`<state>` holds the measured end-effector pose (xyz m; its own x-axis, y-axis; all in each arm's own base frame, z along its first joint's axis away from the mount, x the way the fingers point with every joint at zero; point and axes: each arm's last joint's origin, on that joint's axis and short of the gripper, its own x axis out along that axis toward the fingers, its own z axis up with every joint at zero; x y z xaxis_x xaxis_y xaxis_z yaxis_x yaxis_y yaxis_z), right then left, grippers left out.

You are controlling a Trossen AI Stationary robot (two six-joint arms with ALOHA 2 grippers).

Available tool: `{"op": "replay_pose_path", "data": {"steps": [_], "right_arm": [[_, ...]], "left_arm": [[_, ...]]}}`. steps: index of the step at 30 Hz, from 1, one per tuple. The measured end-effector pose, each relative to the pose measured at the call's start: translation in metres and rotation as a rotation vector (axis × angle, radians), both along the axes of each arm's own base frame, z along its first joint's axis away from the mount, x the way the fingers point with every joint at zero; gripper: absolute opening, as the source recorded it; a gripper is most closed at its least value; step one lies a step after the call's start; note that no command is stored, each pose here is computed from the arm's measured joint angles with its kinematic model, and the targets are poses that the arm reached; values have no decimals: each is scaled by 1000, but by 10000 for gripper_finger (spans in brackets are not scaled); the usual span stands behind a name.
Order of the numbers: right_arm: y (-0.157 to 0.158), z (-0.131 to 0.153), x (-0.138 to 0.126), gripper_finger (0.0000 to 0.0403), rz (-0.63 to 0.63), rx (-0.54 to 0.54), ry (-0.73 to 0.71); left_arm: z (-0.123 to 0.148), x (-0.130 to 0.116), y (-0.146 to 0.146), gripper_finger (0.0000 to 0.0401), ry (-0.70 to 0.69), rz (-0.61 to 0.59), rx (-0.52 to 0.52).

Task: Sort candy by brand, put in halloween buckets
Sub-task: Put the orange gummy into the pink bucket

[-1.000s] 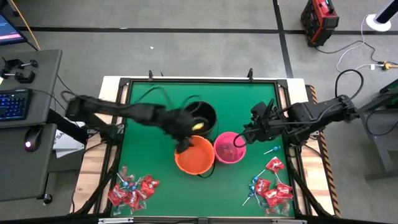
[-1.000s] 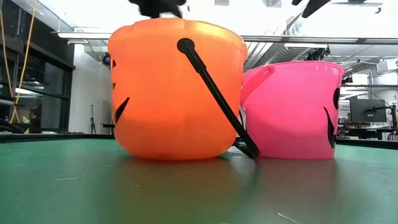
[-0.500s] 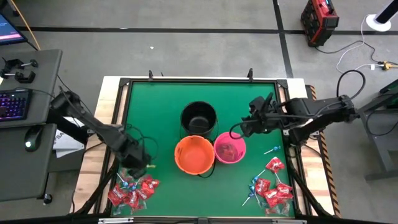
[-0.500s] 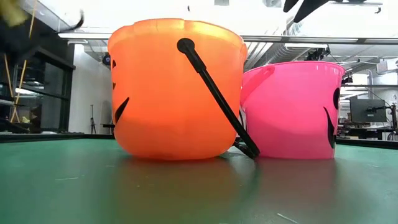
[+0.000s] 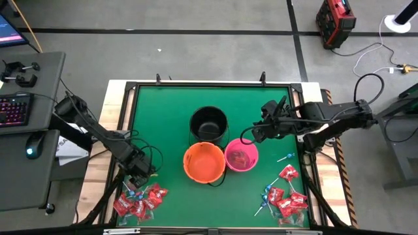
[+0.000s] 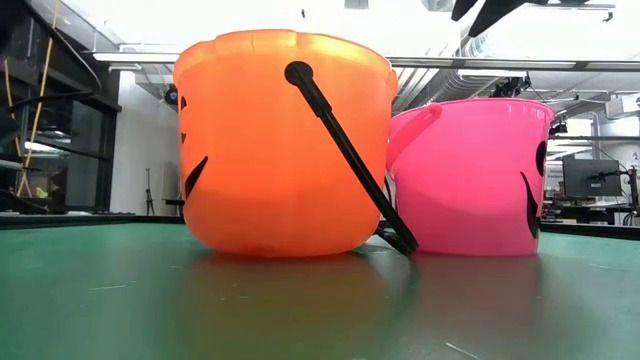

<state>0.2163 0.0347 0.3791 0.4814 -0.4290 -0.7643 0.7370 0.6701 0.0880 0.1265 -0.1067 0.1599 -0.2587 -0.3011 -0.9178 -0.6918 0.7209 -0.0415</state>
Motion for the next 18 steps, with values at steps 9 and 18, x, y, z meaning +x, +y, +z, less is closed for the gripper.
{"op": "replay_pose_path", "data": {"steps": [9,18], "right_arm": [[0,1,2,215,-12,-8,-29],[0,2,3,215,-14,-8,-45]], "left_arm": [[-18,7,-5,183,51,-85,21],[-31,11,-11,109,92,-195,-62]]}}
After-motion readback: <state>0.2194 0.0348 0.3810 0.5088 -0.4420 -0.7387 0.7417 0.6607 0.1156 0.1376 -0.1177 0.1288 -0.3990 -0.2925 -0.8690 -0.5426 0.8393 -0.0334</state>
